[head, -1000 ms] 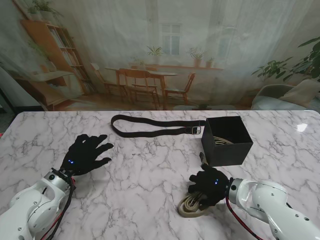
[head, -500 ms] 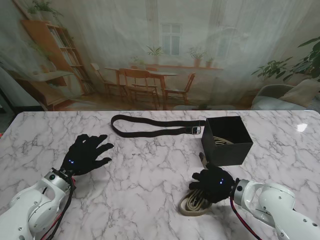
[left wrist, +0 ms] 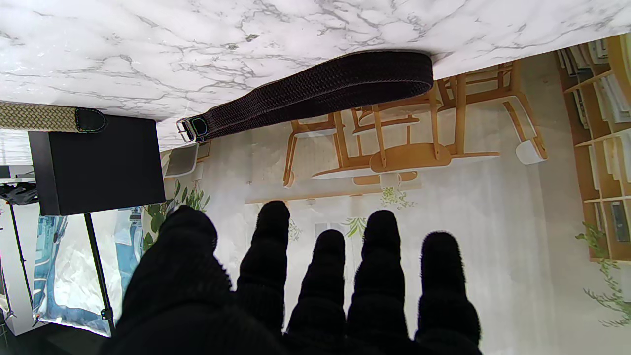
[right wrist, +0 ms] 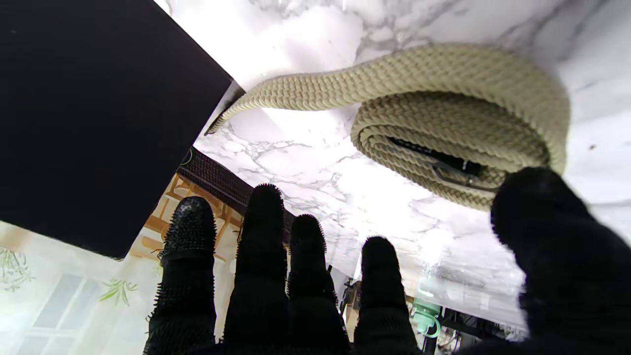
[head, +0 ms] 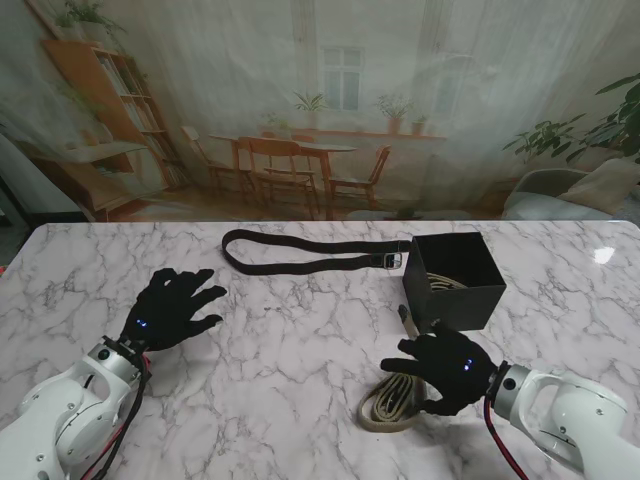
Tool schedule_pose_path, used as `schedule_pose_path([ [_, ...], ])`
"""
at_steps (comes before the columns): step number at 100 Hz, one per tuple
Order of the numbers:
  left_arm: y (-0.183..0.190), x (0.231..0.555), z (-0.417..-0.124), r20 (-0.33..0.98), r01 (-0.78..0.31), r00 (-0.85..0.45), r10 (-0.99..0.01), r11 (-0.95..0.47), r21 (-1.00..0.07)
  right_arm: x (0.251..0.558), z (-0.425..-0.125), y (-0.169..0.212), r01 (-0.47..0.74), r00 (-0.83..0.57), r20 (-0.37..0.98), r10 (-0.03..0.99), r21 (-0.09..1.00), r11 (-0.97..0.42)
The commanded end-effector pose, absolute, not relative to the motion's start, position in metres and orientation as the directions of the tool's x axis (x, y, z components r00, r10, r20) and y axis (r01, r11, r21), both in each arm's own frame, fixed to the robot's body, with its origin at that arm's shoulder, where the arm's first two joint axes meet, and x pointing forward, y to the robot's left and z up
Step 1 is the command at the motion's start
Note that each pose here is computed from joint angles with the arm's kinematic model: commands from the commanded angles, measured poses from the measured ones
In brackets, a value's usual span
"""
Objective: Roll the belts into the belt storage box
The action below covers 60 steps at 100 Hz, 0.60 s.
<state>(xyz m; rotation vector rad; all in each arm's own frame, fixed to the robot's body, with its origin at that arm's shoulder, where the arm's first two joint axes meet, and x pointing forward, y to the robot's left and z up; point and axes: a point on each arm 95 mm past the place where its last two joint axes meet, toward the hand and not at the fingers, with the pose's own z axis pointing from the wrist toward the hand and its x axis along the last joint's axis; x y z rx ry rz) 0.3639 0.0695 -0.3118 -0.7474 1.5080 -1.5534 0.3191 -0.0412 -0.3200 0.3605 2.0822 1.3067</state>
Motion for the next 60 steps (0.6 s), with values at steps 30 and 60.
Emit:
schedule_pose_path([
  [30, 0.069, 0.364, -0.314, -0.129, 0.139, -0.482, -0.866, 0.07, -0.988, 0.32, -0.34, -0.027, -0.008, -0.775, -0.329, 0.54, 0.859, 0.512],
  [60, 0.07, 0.364, -0.314, -0.126, 0.141, -0.481, -0.868, 0.065, -0.988, 0.335, -0.352, -0.018, -0.01, -0.77, -0.363, 0.525, 0.829, 0.559],
])
